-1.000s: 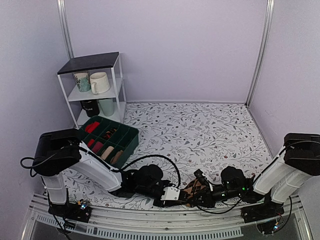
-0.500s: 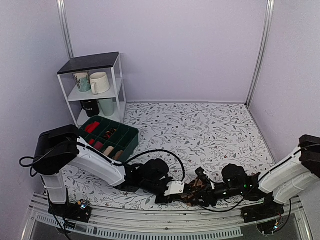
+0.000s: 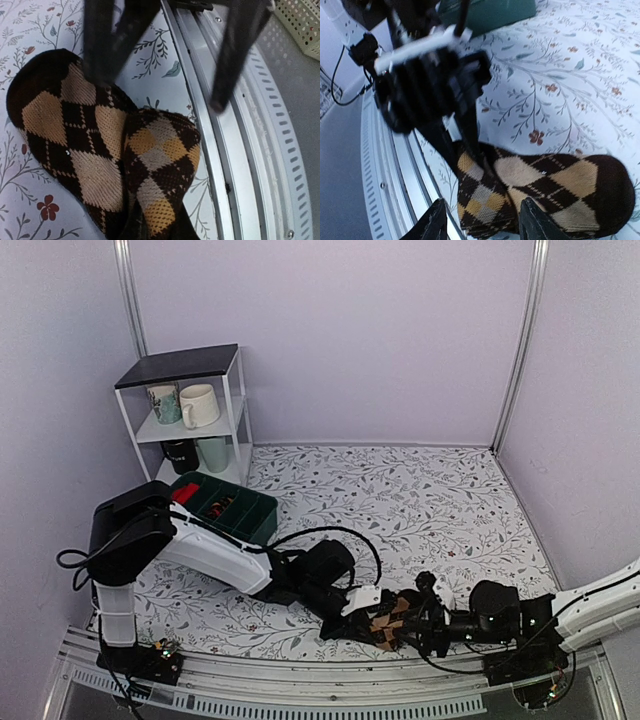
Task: Roll the socks
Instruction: Roll the sock at the center of the board.
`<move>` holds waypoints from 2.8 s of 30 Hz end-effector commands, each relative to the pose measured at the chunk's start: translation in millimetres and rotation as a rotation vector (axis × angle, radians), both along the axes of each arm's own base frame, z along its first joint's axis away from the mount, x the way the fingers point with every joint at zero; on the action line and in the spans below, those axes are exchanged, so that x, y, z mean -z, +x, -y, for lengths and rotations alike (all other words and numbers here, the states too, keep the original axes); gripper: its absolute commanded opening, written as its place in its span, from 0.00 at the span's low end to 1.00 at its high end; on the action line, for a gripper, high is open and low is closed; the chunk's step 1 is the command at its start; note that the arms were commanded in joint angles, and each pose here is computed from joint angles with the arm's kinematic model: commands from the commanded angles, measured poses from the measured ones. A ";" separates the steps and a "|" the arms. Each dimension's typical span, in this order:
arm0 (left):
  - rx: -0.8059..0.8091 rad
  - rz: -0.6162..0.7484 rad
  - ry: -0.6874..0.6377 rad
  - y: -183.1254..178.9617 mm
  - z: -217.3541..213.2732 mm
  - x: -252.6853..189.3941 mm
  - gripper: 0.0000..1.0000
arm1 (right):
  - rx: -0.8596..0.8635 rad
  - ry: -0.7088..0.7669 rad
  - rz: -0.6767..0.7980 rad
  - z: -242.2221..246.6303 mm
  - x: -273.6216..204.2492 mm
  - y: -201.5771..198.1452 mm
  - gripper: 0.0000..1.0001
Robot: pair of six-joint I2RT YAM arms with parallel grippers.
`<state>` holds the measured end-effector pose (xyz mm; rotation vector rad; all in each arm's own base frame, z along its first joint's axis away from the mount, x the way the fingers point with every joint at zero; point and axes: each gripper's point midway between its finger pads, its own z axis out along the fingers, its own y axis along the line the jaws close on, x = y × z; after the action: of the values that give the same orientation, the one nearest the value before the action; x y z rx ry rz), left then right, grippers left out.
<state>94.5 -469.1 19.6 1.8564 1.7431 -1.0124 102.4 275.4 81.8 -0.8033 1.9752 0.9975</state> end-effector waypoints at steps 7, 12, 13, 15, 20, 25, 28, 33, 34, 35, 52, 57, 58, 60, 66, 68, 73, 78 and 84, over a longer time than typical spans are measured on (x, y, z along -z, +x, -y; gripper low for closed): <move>-0.011 -0.236 0.384 -22.2 -69.7 83.1 0.00 | -0.007 -0.241 0.045 -14.0 43.9 -11.6 0.50; -0.018 -0.240 0.390 -20.5 -74.1 87.3 0.00 | 0.124 -0.180 0.038 -0.8 30.5 3.3 0.51; -0.021 -0.240 0.389 -20.2 -74.9 88.0 0.00 | 0.153 -0.171 0.038 6.3 28.7 5.9 0.50; -0.025 -0.237 0.387 -19.6 -75.2 87.7 0.00 | 0.209 -0.167 0.023 16.9 21.2 10.9 0.51; -0.039 -0.230 0.364 -16.3 -72.7 84.1 0.00 | 0.446 -0.167 -0.079 55.0 16.1 27.9 0.63; -0.038 -0.228 0.346 -16.8 -71.6 81.6 0.00 | 0.623 -0.106 -0.243 83.8 29.6 37.3 0.69; -0.036 -0.223 0.347 -16.5 -72.4 82.4 0.00 | 0.664 -0.098 -0.281 88.4 32.4 41.7 0.70; -0.034 -0.223 0.343 -16.4 -71.6 83.2 0.00 | 0.691 -0.100 -0.322 88.7 39.9 53.8 0.76; -0.034 -0.221 0.341 -16.4 -71.4 83.2 0.00 | 0.683 -0.092 -0.332 86.7 41.5 56.4 0.76; -0.036 -0.218 0.342 -16.0 -71.4 83.6 0.00 | 0.670 -0.081 -0.342 83.7 42.2 57.9 0.76; -0.067 -0.206 0.344 -13.4 -75.8 86.8 0.00 | 0.482 -0.127 -0.356 34.7 53.6 68.6 0.19; -0.161 -0.175 0.355 -7.2 -88.2 81.4 0.00 | 0.414 -0.066 -0.293 18.8 33.6 105.9 0.00; -0.189 -0.166 0.358 -5.1 -91.5 78.8 0.00 | 0.384 -0.056 -0.263 14.4 27.6 115.7 0.00; -0.248 -0.145 0.370 0.6 -98.2 73.3 0.00 | 0.321 -0.036 -0.234 1.0 16.4 134.0 0.00; -0.360 -0.102 0.341 8.7 -102.5 42.0 0.00 | 0.017 -0.034 -0.234 -67.4 7.4 163.2 0.00; -0.382 -0.087 0.345 11.7 -103.3 40.2 0.00 | -0.041 -0.025 -0.251 -80.7 13.3 164.1 0.00; -0.410 -0.091 0.376 12.8 -107.7 51.2 0.00 | -0.015 -0.039 -0.255 -80.0 26.2 169.0 0.01; -0.410 -0.140 0.424 11.7 -112.0 72.0 0.00 | 0.001 -0.053 -0.229 -67.2 15.8 161.1 0.27; -0.427 -0.193 0.434 10.9 -115.7 75.6 0.00 | 0.037 -0.035 -0.149 -41.9 -16.7 145.0 0.39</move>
<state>129.6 -419.5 18.7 1.4648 2.1399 -0.8876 250.9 329.9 60.4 -0.7271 2.2447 1.0561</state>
